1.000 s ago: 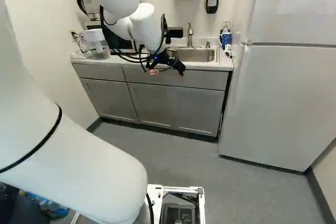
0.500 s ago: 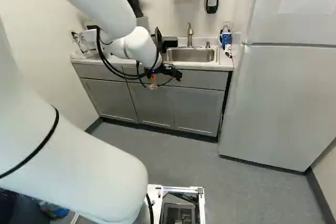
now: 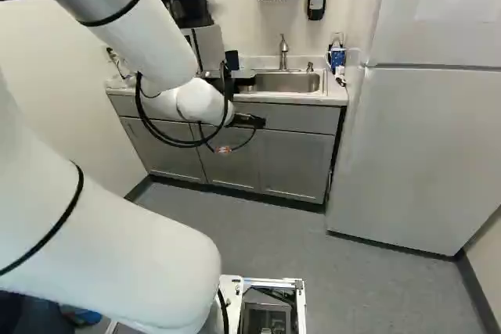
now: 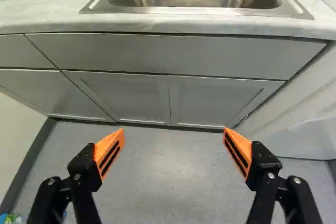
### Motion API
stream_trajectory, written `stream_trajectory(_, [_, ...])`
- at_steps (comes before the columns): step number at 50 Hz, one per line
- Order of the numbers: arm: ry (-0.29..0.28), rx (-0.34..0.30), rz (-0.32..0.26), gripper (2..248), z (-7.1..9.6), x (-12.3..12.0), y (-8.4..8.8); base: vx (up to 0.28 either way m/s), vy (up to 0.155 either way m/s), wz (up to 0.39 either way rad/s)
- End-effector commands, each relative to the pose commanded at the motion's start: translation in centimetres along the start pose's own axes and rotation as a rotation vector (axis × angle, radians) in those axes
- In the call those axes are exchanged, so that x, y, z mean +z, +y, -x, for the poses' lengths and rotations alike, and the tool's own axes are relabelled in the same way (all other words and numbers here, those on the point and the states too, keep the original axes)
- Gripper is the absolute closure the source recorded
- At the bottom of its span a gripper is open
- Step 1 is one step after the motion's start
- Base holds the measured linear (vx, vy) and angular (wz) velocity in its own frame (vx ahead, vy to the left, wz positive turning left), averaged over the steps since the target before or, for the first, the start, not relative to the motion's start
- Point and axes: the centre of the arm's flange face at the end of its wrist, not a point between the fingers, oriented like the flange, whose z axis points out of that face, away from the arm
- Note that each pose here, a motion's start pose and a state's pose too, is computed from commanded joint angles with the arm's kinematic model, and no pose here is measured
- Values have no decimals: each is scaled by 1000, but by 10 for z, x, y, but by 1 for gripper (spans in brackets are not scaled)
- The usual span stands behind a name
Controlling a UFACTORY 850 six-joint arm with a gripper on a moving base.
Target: Rinse the cup and place it in the tray
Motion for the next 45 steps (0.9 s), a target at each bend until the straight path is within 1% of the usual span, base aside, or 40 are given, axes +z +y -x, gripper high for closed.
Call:
stream_trajectory(22, [116, -24, -29, 3, 45, -7, -10, 0, 0, 0])
stream_trajectory(45, [205, -40, -55, 3, 81, -16, -17, 0, 0, 0])
